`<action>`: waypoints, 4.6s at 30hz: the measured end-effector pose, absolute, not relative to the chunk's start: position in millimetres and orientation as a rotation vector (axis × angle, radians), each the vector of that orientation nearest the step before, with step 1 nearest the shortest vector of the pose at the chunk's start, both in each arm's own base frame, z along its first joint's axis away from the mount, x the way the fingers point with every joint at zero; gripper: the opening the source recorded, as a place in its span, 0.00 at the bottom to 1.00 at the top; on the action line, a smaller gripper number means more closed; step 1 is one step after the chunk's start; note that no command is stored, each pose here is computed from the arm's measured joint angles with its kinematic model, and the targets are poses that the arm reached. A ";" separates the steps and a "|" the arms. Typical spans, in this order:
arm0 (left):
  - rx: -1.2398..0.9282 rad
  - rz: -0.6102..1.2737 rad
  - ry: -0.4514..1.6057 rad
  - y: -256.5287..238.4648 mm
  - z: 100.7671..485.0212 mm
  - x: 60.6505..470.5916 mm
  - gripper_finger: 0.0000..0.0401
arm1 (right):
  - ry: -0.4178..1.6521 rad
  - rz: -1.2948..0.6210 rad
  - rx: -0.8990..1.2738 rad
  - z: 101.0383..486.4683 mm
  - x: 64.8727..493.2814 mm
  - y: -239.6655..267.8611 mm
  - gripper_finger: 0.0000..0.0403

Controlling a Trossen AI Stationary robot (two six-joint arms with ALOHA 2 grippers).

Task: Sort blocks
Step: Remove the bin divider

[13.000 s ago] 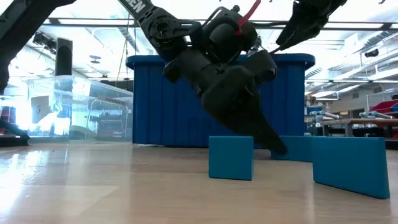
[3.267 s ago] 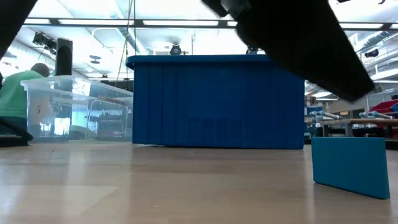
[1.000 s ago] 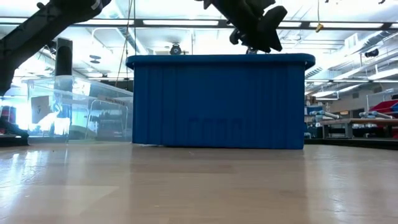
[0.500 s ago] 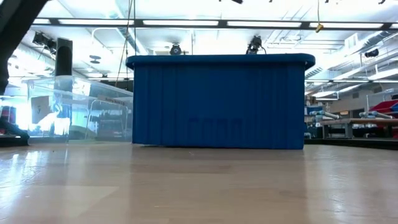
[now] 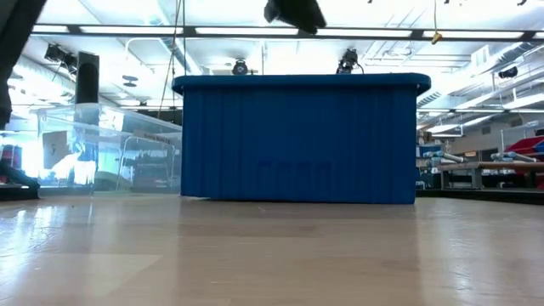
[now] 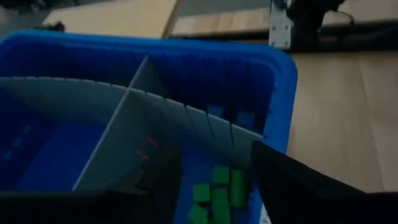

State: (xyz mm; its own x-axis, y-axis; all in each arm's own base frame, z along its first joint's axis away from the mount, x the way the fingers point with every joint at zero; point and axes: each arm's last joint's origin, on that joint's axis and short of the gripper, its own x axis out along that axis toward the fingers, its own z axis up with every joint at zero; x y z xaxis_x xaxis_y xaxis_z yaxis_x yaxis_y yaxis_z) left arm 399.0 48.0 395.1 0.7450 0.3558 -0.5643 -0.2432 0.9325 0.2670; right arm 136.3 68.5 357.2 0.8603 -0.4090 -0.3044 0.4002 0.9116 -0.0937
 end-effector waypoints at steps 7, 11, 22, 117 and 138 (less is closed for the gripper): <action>0.183 0.319 0.468 62.9 373.4 365.6 0.49 | 0.374 -0.527 -0.024 343.5 142.5 54.8 0.73; 0.207 0.311 0.390 62.1 363.1 352.6 0.49 | 0.393 -0.561 -0.019 335.6 151.6 45.6 0.73; 0.078 0.305 0.387 52.1 352.5 348.6 0.49 | 0.466 -0.520 -0.169 332.6 192.9 16.1 0.73; 0.409 0.626 0.456 84.5 386.3 303.4 0.49 | 0.613 -1.111 -0.242 515.3 189.9 -264.8 0.02; 0.409 0.623 0.455 84.5 386.2 303.6 0.49 | 0.701 -1.405 0.122 402.8 126.7 -351.6 0.01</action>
State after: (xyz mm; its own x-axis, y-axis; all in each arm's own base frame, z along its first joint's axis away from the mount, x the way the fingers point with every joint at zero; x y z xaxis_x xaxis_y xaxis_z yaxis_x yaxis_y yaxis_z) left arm 303.6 84.5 386.2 0.7208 0.6342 -0.2796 -0.4599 0.7395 0.4915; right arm 126.7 -351.6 402.8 0.0014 -0.8576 -0.5144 0.9266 0.1945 -0.3217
